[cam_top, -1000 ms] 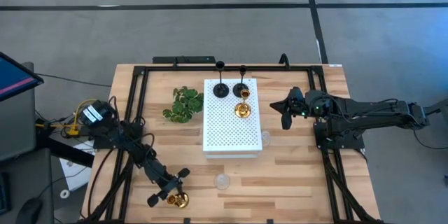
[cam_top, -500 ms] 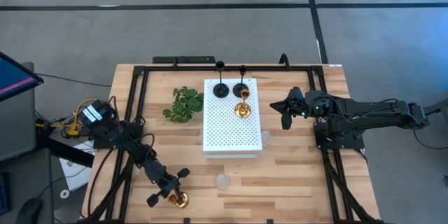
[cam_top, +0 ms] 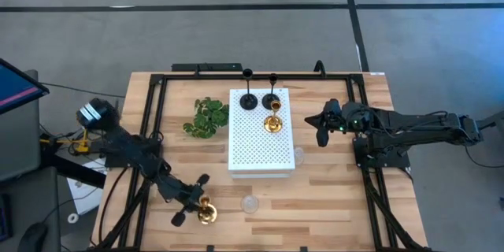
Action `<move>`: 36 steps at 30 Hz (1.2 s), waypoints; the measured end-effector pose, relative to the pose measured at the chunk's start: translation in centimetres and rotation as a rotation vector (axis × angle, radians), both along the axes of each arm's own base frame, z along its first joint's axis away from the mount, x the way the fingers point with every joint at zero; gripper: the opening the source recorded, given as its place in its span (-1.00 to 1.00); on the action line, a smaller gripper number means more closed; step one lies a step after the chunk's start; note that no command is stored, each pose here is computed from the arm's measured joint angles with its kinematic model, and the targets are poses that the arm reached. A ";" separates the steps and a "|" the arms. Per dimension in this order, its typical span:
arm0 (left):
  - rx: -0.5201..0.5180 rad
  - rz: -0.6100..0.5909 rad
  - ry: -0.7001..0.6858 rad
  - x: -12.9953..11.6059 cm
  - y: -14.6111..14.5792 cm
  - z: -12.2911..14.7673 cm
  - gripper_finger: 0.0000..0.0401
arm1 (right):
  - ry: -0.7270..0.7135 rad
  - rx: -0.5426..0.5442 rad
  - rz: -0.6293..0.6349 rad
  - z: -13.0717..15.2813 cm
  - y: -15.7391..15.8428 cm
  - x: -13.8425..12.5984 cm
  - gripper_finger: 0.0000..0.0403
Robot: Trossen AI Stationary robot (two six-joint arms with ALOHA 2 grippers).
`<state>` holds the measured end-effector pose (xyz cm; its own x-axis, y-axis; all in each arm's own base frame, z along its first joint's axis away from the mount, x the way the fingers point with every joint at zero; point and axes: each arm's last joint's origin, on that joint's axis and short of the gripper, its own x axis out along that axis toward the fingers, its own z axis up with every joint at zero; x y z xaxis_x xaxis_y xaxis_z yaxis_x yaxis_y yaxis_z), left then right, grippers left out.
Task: Pick & Place candle stick holders
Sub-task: Put the gold candle holder on the shelf aligned with the other gold candle holder
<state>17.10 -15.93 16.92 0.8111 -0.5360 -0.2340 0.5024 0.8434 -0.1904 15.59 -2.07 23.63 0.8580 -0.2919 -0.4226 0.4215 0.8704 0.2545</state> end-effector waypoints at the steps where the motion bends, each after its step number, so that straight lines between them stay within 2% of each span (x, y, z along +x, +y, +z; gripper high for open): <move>1: -0.020 0.032 0.002 -0.2 0.3 0.6 -0.93 | 0.002 0.000 0.002 0.0 0.0 0.0 -1.00; 10: -0.135 0.236 -0.074 -2.4 3.2 4.9 -0.93 | 0.006 -0.001 0.003 0.0 0.0 0.0 -1.00; 14: -0.119 0.346 -0.090 -2.3 3.8 6.9 -0.93 | 0.012 0.000 0.003 -0.1 0.0 0.0 -1.00; 22: 0.006 0.544 -0.081 0.4 5.4 12.9 -0.93 | 0.080 0.006 0.003 -0.7 0.1 -0.4 -1.00; 28: 0.110 0.681 -0.155 2.2 9.1 17.2 -0.93 | 0.138 0.011 0.004 -1.7 0.1 -0.6 -1.00; 32: 0.114 0.724 -0.176 3.1 12.3 18.4 -0.93 | 0.176 -0.005 0.015 -2.0 0.1 -0.8 -1.00; 36: 0.088 0.747 -0.131 4.7 15.1 17.6 -0.93 | 0.189 -0.058 0.047 -2.0 0.1 -0.8 -1.00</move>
<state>21.85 -0.80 34.56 0.9750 0.1823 -0.1272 -0.1938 0.9774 -0.0845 14.80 -1.98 21.67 0.7782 -0.2825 -0.5608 0.4159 0.9010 0.1232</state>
